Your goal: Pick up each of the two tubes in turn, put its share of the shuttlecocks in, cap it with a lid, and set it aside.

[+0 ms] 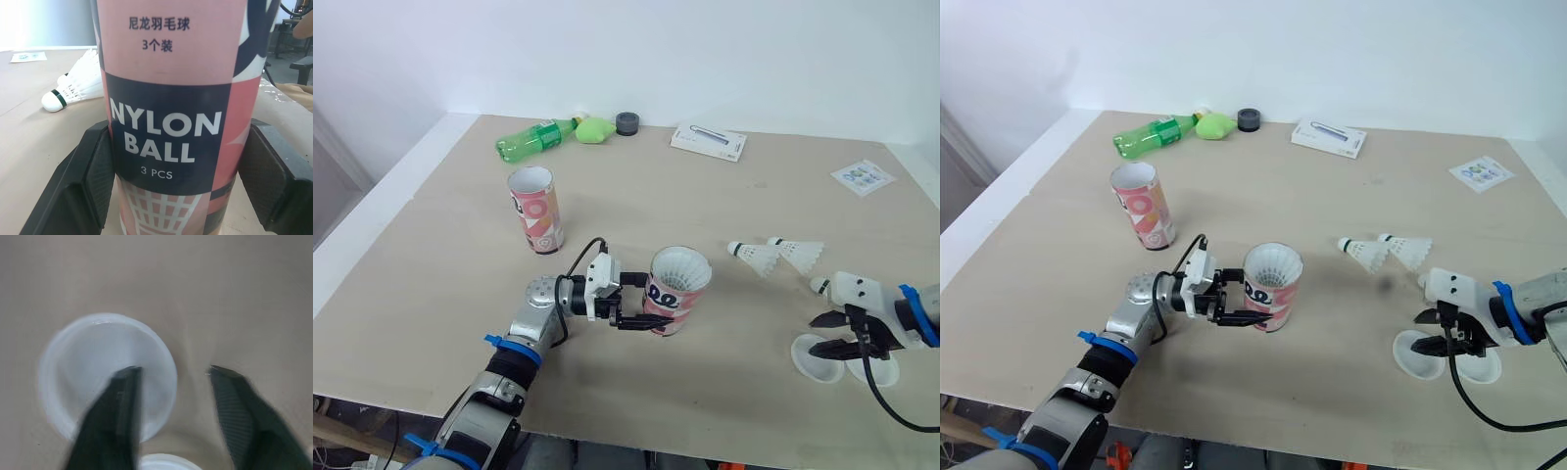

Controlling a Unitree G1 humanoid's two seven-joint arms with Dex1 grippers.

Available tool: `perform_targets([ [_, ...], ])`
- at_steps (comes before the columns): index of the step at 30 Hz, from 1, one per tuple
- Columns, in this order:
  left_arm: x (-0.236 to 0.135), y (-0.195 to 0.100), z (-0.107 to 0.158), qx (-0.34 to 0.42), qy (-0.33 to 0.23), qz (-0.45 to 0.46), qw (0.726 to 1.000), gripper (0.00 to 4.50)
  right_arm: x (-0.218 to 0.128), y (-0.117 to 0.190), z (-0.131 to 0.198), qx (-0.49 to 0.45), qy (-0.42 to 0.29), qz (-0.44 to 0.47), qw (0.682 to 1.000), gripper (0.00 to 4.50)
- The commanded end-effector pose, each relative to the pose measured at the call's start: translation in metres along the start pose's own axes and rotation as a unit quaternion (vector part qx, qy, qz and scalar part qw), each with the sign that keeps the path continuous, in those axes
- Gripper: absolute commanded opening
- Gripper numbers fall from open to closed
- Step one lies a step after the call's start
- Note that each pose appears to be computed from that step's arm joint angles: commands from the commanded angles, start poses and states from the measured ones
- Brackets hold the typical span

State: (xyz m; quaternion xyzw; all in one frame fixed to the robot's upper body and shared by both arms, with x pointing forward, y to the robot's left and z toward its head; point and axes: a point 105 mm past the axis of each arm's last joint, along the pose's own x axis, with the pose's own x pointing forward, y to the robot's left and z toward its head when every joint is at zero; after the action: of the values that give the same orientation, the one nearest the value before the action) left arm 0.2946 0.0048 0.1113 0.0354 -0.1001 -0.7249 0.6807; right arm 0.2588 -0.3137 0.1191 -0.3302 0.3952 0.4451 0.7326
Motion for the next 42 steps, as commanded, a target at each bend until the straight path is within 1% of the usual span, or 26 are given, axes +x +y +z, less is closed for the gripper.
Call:
perform_targets([
  [1,0.001,-0.013,-0.022,-0.020,0.044,-0.026,0.998,3.23,0.003,0.002,-0.002,-0.004,0.004,0.012,1.000,0.56],
  [2,0.000,-0.013,-0.021,-0.019,0.045,-0.026,0.998,3.23,0.003,0.002,-0.001,-0.004,0.002,0.015,1.000,0.46],
  [3,0.000,-0.012,-0.021,-0.019,0.045,-0.026,0.998,3.23,0.003,0.003,0.000,-0.005,-0.002,0.018,1.000,0.15],
  [4,0.000,-0.011,-0.021,-0.019,0.045,-0.025,0.999,3.23,0.003,0.003,0.002,-0.005,-0.006,0.019,1.000,0.05],
  [8,-0.001,-0.009,-0.021,-0.018,0.045,-0.021,0.999,3.23,0.002,0.006,0.004,-0.004,-0.012,0.029,0.999,0.05],
  [13,0.001,-0.008,-0.021,-0.018,0.045,-0.020,0.999,3.23,-0.003,0.010,0.025,-0.005,-0.049,0.040,0.998,0.05],
  [16,0.001,-0.009,-0.023,-0.020,0.047,-0.023,0.998,3.23,-0.022,0.012,0.067,-0.013,-0.132,0.041,0.990,0.05],
  [18,0.001,-0.009,-0.024,-0.022,0.049,-0.025,0.998,3.23,-0.034,0.015,0.090,-0.030,-0.169,0.040,0.984,0.05],
  [22,0.002,-0.012,-0.027,-0.029,0.057,-0.038,0.997,3.23,-0.058,0.021,0.126,-0.091,-0.198,0.029,0.975,0.05],
  [25,0.002,-0.017,-0.031,-0.046,0.072,-0.063,0.994,3.23,-0.076,0.023,0.158,-0.149,-0.216,0.021,0.965,0.05],
  [32,0.015,-0.020,-0.030,-0.060,0.072,-0.095,0.991,3.23,-0.096,0.033,0.215,-0.264,-0.235,0.034,0.935,0.05],
  [36,0.019,-0.022,-0.030,-0.082,0.073,-0.108,0.988,3.23,-0.091,0.030,0.229,-0.307,-0.212,0.039,0.927,0.05],
  [42,0.017,-0.027,-0.038,-0.112,0.106,-0.133,0.979,3.23,-0.075,0.036,0.246,-0.367,-0.183,0.062,0.910,0.05],
])
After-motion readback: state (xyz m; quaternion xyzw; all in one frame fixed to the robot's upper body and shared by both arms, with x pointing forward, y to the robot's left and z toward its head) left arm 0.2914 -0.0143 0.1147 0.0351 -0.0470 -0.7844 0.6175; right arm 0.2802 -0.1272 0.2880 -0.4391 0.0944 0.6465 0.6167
